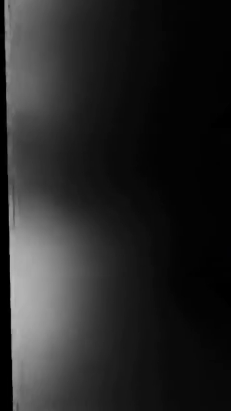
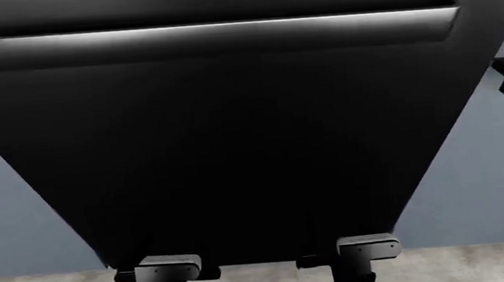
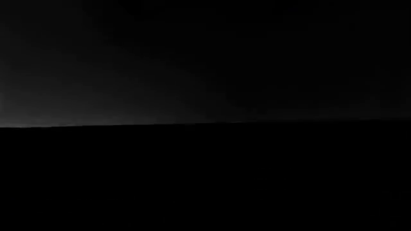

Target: Close the dishwasher door

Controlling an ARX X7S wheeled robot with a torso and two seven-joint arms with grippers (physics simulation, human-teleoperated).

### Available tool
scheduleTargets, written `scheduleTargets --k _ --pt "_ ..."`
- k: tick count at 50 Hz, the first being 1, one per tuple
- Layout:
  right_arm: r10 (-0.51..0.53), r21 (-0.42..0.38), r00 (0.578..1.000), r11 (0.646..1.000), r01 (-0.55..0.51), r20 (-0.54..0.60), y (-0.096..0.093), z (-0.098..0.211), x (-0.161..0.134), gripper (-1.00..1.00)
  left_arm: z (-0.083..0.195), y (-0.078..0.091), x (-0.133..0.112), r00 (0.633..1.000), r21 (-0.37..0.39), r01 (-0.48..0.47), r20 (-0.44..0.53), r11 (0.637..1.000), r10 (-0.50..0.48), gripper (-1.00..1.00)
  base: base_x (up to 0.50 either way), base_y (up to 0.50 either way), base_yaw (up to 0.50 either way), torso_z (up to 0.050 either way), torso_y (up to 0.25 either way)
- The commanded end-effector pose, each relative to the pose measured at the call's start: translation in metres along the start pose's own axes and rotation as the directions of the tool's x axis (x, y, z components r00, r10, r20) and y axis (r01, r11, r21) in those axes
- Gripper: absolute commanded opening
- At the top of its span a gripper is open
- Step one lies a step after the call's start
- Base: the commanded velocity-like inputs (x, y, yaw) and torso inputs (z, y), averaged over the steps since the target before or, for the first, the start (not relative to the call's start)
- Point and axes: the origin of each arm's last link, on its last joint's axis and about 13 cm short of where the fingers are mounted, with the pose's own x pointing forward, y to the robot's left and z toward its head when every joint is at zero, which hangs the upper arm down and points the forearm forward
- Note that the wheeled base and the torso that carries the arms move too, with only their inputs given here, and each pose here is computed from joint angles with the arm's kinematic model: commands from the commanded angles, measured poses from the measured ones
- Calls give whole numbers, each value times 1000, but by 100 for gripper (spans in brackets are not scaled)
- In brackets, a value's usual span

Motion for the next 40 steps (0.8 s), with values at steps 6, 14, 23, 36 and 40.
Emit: scheduleTargets --k 6,14,23,36,40 --pt "36 -36 998 999 -34 59 5 22 30 100 12 -3 15 1000 10 9 15 1000 -10 100 2 0 2 0 2" --pt "31 -52 998 998 -28 52 3 23 33 100 12 -4 19 1000 6 8 9 1000 -8 100 3 0 0 0 3" --pt "23 -63 998 998 -19 57 0 28 40 100 16 -5 22 1000 1 9 12 1000 -9 100 1 0 1 0 2" --pt "14 -74 998 997 -10 58 -1 35 50 100 20 -7 32 1000 2 9 11 1000 -9 100 5 0 2 0 2" --pt "14 -76 998 997 -9 60 -1 36 52 100 21 -7 34 1000 4 8 11 1000 -8 100 7 1 5 0 3"
